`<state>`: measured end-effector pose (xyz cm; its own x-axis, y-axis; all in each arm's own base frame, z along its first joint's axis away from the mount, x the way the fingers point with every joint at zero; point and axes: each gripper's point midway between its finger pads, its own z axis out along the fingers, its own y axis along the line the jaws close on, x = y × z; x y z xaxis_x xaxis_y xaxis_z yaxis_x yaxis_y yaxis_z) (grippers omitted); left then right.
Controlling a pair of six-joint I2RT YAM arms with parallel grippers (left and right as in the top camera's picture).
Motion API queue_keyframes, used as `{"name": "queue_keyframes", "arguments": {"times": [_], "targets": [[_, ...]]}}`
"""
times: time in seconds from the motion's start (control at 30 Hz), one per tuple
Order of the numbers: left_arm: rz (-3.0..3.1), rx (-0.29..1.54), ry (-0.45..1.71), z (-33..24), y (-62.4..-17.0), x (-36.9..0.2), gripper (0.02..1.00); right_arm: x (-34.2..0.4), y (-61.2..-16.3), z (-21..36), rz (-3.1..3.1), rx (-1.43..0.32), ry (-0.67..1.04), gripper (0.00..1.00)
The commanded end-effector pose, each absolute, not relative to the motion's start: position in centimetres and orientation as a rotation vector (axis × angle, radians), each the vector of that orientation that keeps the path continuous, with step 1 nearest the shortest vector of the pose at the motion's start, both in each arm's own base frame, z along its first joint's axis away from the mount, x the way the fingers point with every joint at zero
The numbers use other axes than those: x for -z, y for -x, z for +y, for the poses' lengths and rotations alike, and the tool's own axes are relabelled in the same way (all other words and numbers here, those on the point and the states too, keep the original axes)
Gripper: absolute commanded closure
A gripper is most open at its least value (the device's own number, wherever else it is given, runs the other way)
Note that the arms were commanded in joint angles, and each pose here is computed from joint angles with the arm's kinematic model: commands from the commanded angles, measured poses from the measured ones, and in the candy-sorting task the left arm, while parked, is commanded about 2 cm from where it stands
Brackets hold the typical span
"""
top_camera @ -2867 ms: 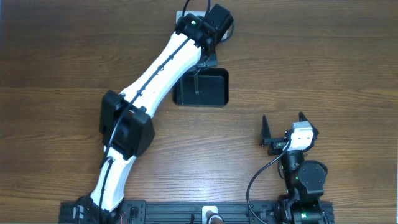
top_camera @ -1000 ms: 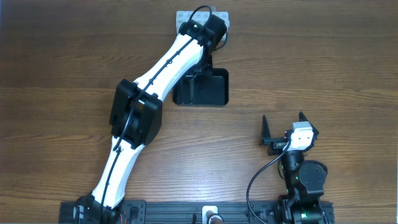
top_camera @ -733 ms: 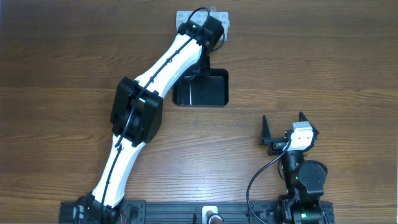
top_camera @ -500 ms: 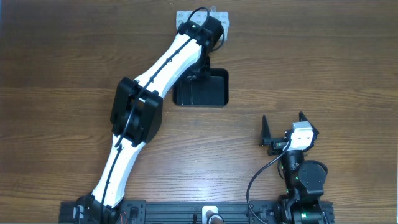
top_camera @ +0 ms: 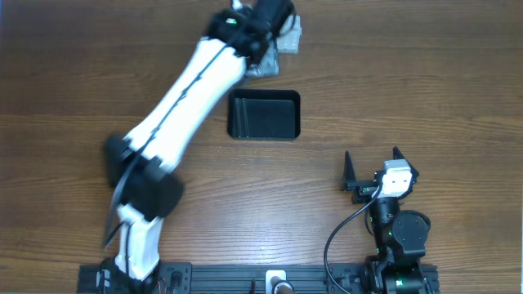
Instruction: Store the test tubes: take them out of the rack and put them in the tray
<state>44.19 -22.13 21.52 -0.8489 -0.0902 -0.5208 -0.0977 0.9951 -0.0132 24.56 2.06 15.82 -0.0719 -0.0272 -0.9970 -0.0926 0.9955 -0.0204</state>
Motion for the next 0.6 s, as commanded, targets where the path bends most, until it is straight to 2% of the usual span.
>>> {"name": "queue_keyframes", "arguments": {"times": [0.03, 0.2, 0.3, 0.5, 0.6], "targets": [[2.285, -0.050, 0.130, -17.3, -44.1, -33.2, 0.150, -15.7, -24.5, 2.1, 1.641, -0.061, 0.088, 0.009], [2.078, -0.017, 0.148, -12.8, -43.0, -41.3, 0.020, -15.7, -24.5, 2.1, 1.641, -0.061, 0.088, 0.009], [1.984, 0.002, 0.231, -9.4, -42.2, -44.0, 0.018, -15.7, -24.5, 2.1, 1.641, -0.060, 0.088, 0.009], [1.824, 0.022, 0.360, -3.5, -40.6, -44.2, 0.018, -15.7, -24.5, 2.1, 1.641, -0.061, 0.088, 0.007], [1.760, 0.078, 0.281, -2.2, -39.9, -42.4, 0.020, -15.7, -24.5, 2.1, 1.641, -0.061, 0.088, 0.009]]}}
